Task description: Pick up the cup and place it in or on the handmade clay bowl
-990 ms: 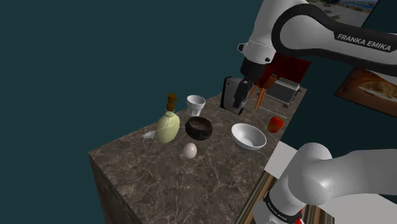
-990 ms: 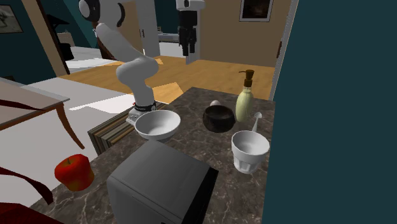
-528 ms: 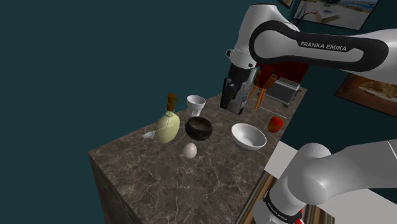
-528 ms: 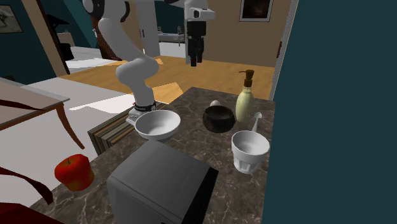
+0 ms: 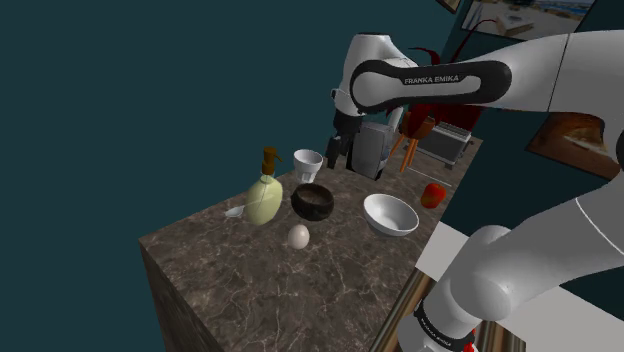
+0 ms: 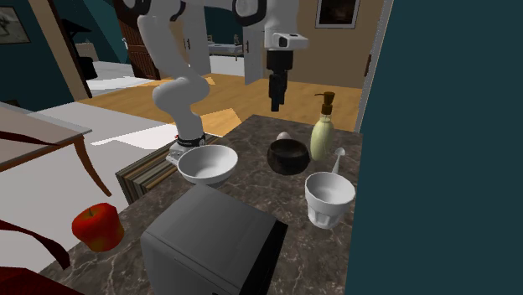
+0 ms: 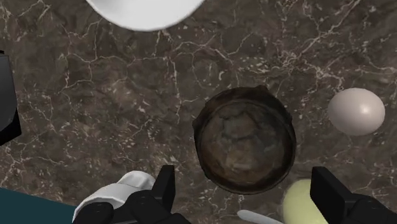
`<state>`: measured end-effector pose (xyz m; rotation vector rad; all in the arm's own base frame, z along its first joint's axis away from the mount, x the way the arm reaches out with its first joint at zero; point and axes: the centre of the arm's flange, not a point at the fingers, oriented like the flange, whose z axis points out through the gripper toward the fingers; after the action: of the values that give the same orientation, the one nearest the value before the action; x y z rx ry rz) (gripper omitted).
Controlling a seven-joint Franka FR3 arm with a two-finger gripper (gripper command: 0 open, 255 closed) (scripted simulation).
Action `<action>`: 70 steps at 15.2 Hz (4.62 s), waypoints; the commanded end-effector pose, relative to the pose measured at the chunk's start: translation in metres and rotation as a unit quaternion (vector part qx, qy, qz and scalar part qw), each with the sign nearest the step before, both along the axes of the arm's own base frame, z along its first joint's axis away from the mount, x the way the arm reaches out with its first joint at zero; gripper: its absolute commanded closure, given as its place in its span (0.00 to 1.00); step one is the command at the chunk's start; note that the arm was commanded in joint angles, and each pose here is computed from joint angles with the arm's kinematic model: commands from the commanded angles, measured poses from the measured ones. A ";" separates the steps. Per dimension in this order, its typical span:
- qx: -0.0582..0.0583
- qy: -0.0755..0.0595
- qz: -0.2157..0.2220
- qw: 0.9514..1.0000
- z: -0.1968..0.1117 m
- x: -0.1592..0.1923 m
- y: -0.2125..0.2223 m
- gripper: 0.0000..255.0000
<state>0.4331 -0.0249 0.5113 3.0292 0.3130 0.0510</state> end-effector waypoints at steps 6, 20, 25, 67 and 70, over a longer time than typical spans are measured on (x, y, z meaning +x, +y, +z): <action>-0.013 -0.003 0.001 1.000 -0.047 0.073 -0.029 0.00; -0.032 -0.007 0.003 0.999 -0.129 0.189 -0.080 0.00; -0.032 -0.007 0.003 0.999 -0.158 0.191 -0.084 0.00; -0.032 -0.007 0.003 0.999 -0.031 0.191 -0.084 1.00; -0.032 -0.007 0.003 0.999 -0.015 0.191 -0.084 1.00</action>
<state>0.6244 -0.1091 0.4909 2.9628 0.3162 0.0611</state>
